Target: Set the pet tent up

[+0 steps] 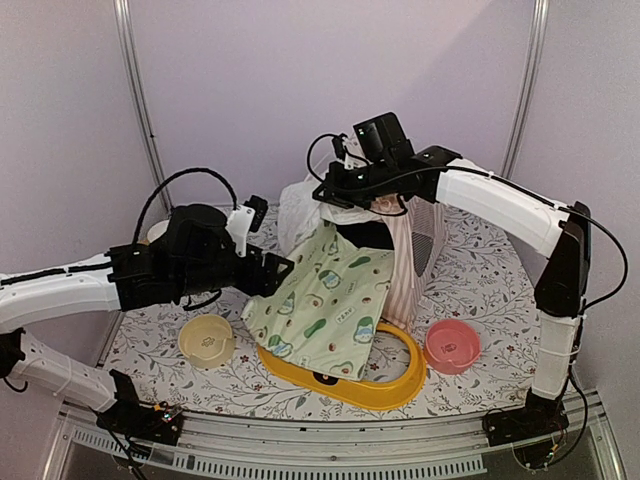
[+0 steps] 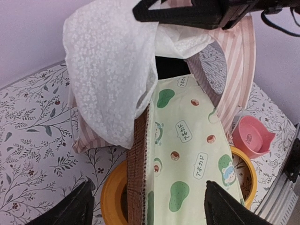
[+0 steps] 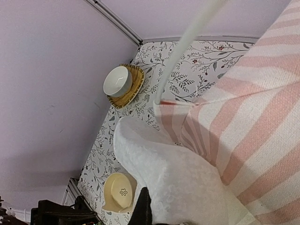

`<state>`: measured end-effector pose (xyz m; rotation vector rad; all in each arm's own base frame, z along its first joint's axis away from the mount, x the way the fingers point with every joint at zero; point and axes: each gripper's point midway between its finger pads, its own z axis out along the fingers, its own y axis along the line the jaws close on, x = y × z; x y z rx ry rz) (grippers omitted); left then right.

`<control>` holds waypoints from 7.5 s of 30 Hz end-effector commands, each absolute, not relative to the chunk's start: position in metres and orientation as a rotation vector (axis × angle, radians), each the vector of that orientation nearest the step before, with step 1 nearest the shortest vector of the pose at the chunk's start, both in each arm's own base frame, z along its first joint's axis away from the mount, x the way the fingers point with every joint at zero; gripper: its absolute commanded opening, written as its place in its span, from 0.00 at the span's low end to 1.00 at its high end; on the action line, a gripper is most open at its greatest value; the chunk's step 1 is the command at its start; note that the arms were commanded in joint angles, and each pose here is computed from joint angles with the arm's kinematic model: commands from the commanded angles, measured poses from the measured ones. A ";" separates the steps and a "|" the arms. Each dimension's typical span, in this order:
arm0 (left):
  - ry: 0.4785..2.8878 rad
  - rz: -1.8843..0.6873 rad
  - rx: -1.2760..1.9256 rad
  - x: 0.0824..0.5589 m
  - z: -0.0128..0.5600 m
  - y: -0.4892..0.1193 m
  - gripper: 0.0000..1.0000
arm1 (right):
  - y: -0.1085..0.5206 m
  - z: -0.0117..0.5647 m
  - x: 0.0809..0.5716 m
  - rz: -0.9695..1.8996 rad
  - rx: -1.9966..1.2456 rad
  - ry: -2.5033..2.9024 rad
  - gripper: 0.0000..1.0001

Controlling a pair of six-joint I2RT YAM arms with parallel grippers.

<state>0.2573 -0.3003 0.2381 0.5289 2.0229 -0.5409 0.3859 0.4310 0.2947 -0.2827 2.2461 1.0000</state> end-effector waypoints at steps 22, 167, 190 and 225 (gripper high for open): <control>2.196 -0.541 0.610 0.214 0.165 -0.302 0.07 | 0.439 0.318 0.376 1.090 -0.318 2.177 0.00; 2.349 -1.009 0.014 0.249 0.095 -0.333 0.71 | 0.279 0.217 0.356 0.581 -0.259 2.251 0.00; 2.189 -0.967 0.062 0.307 0.153 -0.372 0.12 | 0.298 0.202 0.340 0.644 -0.409 2.292 0.00; 2.199 -0.993 0.297 0.317 0.201 -0.379 0.64 | 0.292 0.206 0.326 0.613 -0.474 2.280 0.00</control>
